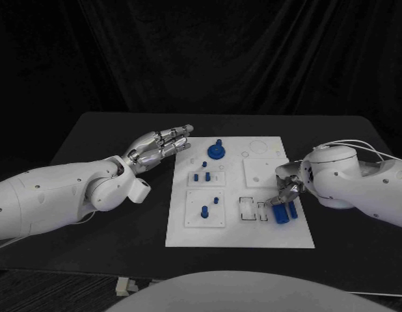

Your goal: Assemble the parts on the task board

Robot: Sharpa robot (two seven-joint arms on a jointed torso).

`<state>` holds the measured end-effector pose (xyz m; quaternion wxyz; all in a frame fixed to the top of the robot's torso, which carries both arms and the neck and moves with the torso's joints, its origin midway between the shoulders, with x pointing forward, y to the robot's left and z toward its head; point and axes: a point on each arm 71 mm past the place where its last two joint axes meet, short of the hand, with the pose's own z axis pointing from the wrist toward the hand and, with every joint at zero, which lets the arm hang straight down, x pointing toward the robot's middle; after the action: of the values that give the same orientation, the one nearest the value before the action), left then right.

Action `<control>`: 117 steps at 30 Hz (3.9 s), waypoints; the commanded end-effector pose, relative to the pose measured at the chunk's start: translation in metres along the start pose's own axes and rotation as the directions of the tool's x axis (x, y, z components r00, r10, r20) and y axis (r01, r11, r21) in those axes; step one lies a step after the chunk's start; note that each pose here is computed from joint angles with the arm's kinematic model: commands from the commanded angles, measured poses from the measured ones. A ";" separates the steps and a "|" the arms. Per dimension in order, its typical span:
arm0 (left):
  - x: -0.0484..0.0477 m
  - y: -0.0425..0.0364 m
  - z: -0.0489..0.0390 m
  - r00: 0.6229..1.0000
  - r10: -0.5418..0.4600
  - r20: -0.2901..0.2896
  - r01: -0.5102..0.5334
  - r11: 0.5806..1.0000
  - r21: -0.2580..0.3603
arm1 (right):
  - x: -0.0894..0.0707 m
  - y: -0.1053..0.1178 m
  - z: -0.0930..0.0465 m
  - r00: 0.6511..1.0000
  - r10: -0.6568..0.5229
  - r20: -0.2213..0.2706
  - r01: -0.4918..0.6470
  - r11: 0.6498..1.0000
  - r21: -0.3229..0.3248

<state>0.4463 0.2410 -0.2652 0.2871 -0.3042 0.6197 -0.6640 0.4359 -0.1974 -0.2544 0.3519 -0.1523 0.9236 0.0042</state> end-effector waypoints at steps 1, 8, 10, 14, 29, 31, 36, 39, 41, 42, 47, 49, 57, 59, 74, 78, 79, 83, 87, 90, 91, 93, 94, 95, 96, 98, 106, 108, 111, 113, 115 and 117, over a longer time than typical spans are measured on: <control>0.0022 0.0002 0.0009 1.000 -0.018 -0.011 0.018 1.000 0.005 | 0.002 -0.002 0.002 1.000 -0.001 0.005 0.001 1.000 0.027; 0.0023 0.0007 0.0008 1.000 -0.020 -0.013 0.020 1.000 0.001 | 0.003 0.000 0.003 1.000 0.002 0.008 -0.003 1.000 0.025; 0.0023 0.0008 0.0008 1.000 -0.020 -0.014 0.020 1.000 0.000 | 0.003 0.000 0.003 1.000 0.007 0.008 -0.007 1.000 0.023; 0.0024 0.0010 0.0008 1.000 -0.022 -0.015 0.022 1.000 -0.002 | 0.003 0.001 0.003 1.000 0.019 0.009 -0.019 1.000 0.018; 0.0026 0.0021 0.0013 1.000 -0.025 -0.020 0.024 1.000 -0.008 | 0.006 -0.002 0.000 0.993 0.116 0.000 -0.116 0.993 -0.004; 0.0025 0.0022 0.0013 1.000 -0.025 -0.020 0.025 1.000 -0.008 | 0.006 -0.003 0.000 0.992 0.125 0.000 -0.125 0.992 -0.006; 0.0023 0.0026 0.0014 1.000 -0.025 -0.020 0.025 1.000 -0.009 | 0.002 -0.005 -0.002 0.988 0.154 -0.004 -0.154 0.988 -0.012; 0.0023 0.0028 0.0015 0.999 -0.025 -0.020 0.025 1.000 -0.011 | -0.001 -0.004 -0.003 0.984 0.179 -0.015 -0.179 0.984 -0.021; 0.0024 0.0030 0.0016 0.999 -0.025 -0.020 0.025 1.000 -0.011 | -0.003 -0.002 -0.004 0.981 0.195 -0.021 -0.195 0.980 -0.029; 0.0025 0.0030 0.0016 0.999 -0.026 -0.021 0.025 1.000 -0.011 | -0.004 -0.001 -0.004 0.979 0.202 -0.024 -0.203 0.979 -0.033; 0.0025 0.0032 0.0014 0.999 -0.026 -0.021 0.026 1.000 -0.012 | -0.014 0.002 -0.005 0.966 0.255 -0.042 -0.257 0.965 -0.051; 0.0022 0.0033 0.0011 0.999 -0.026 -0.020 0.026 1.000 -0.013 | -0.018 0.003 -0.005 0.961 0.273 -0.045 -0.275 0.960 -0.057; 0.0020 0.0038 0.0015 0.999 -0.026 -0.020 0.025 1.000 -0.015 | -0.033 0.014 -0.005 0.951 0.307 -0.045 -0.310 0.947 -0.079; 0.0023 0.0038 0.0016 0.999 -0.026 -0.020 0.025 1.000 -0.015 | -0.034 0.017 -0.004 0.949 0.310 -0.048 -0.313 0.946 -0.085; 0.0025 0.0038 0.0011 0.999 -0.026 -0.020 0.026 0.999 -0.018 | -0.026 0.040 0.009 0.946 0.314 -0.074 -0.321 0.942 -0.103; 0.0024 0.0039 0.0010 0.999 -0.026 -0.020 0.026 0.999 -0.019 | -0.024 0.042 0.011 0.950 0.304 -0.071 -0.310 0.945 -0.102; 0.0024 0.0039 0.0010 0.999 -0.026 -0.020 0.026 0.999 -0.019 | -0.023 0.042 0.011 0.951 0.301 -0.069 -0.307 0.946 -0.101; 0.0027 0.0040 0.0011 0.999 -0.027 -0.021 0.027 0.999 -0.020 | -0.022 0.043 0.012 0.955 0.292 -0.060 -0.297 0.950 -0.099; 0.0028 0.0041 0.0013 0.999 -0.028 -0.022 0.027 0.999 -0.022 | -0.022 0.044 0.012 0.957 0.285 -0.058 -0.290 0.952 -0.100; 0.0031 0.0042 0.0015 0.999 -0.029 -0.024 0.028 0.999 -0.023 | -0.021 0.045 0.012 0.959 0.278 -0.061 -0.283 0.954 -0.102; 0.0032 0.0043 0.0016 0.999 -0.029 -0.024 0.028 0.999 -0.023 | -0.021 0.046 0.012 0.959 0.275 -0.063 -0.280 0.954 -0.103; 0.0034 0.0045 0.0018 0.999 -0.030 -0.026 0.029 0.999 -0.025 | -0.021 0.046 0.012 0.960 0.272 -0.064 -0.278 0.955 -0.104; 0.0034 0.0046 0.0019 0.999 -0.030 -0.026 0.029 0.999 -0.026 | -0.020 0.046 0.012 0.960 0.271 -0.065 -0.277 0.955 -0.103; 0.0035 0.0047 0.0020 0.999 -0.030 -0.027 0.030 0.999 -0.027 | -0.020 0.046 0.012 0.960 0.271 -0.064 -0.277 0.955 -0.103; 0.0035 0.0047 0.0021 0.999 -0.031 -0.027 0.030 0.999 -0.027 | -0.020 0.045 0.012 0.960 0.272 -0.064 -0.277 0.955 -0.103; 0.0036 0.0049 0.0022 0.999 -0.031 -0.028 0.030 0.999 -0.029 | -0.020 0.045 0.011 0.960 0.272 -0.063 -0.278 0.955 -0.102; 0.0040 0.0053 0.0025 0.999 -0.033 -0.031 0.032 0.999 -0.034 | -0.019 0.044 0.011 0.960 0.271 -0.064 -0.277 0.956 -0.102; 0.0040 0.0054 0.0026 0.999 -0.034 -0.032 0.032 0.999 -0.035 | -0.018 0.044 0.011 0.961 0.269 -0.066 -0.275 0.956 -0.102; 0.0043 0.0056 0.0028 0.999 -0.035 -0.034 0.034 0.999 -0.037 | -0.018 0.044 0.011 0.961 0.268 -0.068 -0.274 0.956 -0.103; 0.0044 0.0057 0.0029 0.999 -0.036 -0.035 0.035 0.999 -0.039 | -0.018 0.044 0.010 0.961 0.267 -0.067 -0.273 0.957 -0.103; 0.0046 0.0058 0.0030 0.999 -0.037 -0.037 0.036 0.999 -0.040 | -0.018 0.044 0.010 0.962 0.265 -0.060 -0.270 0.957 -0.102; 0.0048 0.0059 0.0029 0.999 -0.038 -0.038 0.036 0.999 -0.041 | -0.018 0.043 0.010 0.963 0.267 -0.045 -0.270 0.958 -0.101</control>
<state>0.4463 0.2371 -0.2712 0.2647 -0.3078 0.6364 -0.6559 0.4431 -0.1492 -0.2539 0.3151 -0.0435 0.9420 0.1069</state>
